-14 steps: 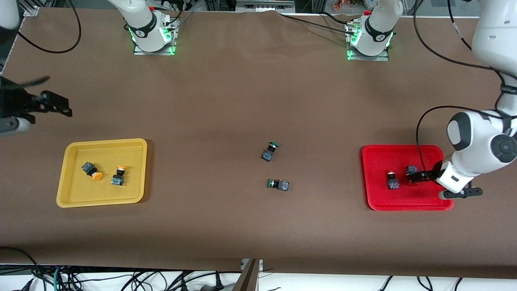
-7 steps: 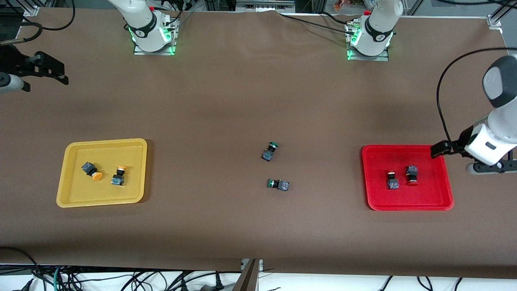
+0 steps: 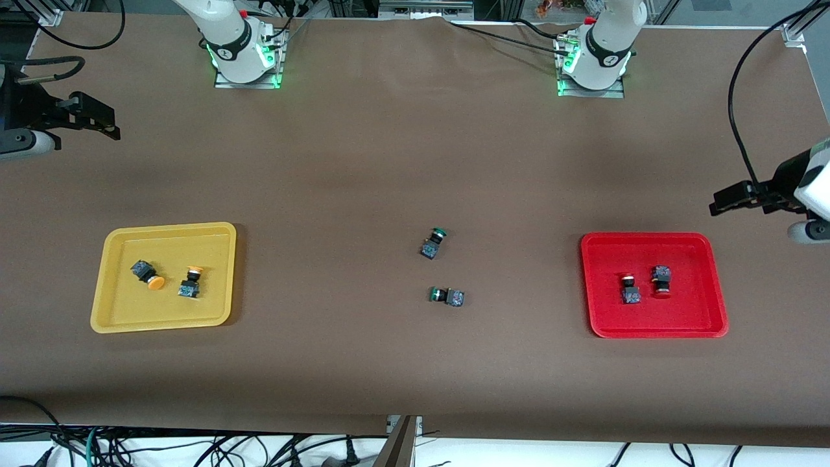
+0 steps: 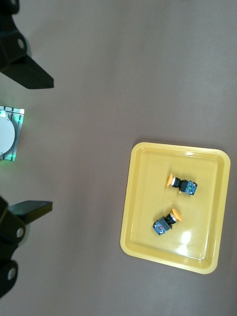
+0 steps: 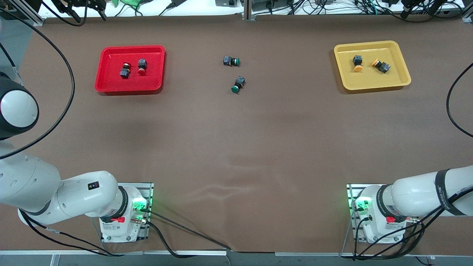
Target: Place red and yellow buttons in trays
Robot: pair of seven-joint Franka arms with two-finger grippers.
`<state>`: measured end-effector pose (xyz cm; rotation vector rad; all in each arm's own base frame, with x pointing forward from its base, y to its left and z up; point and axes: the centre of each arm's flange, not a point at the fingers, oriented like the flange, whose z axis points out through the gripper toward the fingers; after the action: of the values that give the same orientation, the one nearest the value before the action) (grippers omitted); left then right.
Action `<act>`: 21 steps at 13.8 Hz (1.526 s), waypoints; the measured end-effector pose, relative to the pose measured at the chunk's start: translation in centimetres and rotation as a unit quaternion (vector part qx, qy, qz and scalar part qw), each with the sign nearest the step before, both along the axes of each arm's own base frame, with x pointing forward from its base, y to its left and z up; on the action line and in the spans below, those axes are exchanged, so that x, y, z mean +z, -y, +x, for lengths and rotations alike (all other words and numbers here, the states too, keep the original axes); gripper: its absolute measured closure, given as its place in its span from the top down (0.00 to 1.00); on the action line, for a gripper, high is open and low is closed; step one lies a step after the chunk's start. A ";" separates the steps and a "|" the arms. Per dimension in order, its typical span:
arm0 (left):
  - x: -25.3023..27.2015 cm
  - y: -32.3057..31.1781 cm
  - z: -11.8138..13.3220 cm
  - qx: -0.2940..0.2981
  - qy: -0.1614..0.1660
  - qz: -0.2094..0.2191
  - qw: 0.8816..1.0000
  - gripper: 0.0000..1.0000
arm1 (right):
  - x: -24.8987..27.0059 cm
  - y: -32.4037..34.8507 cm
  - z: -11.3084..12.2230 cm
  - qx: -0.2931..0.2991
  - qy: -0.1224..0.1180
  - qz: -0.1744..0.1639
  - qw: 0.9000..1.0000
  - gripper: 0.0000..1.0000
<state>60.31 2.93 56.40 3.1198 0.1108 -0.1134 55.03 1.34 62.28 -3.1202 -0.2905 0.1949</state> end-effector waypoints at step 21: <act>4.5 3.7 -4.1 -0.053 0.000 -0.002 0.999 1.00 | -0.7 0.0 0.4 0.001 -0.004 -0.018 1.000 1.00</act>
<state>56.18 -0.80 60.90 3.1205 -0.0552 -0.1163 55.47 1.34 61.56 -3.1532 -0.2926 0.2159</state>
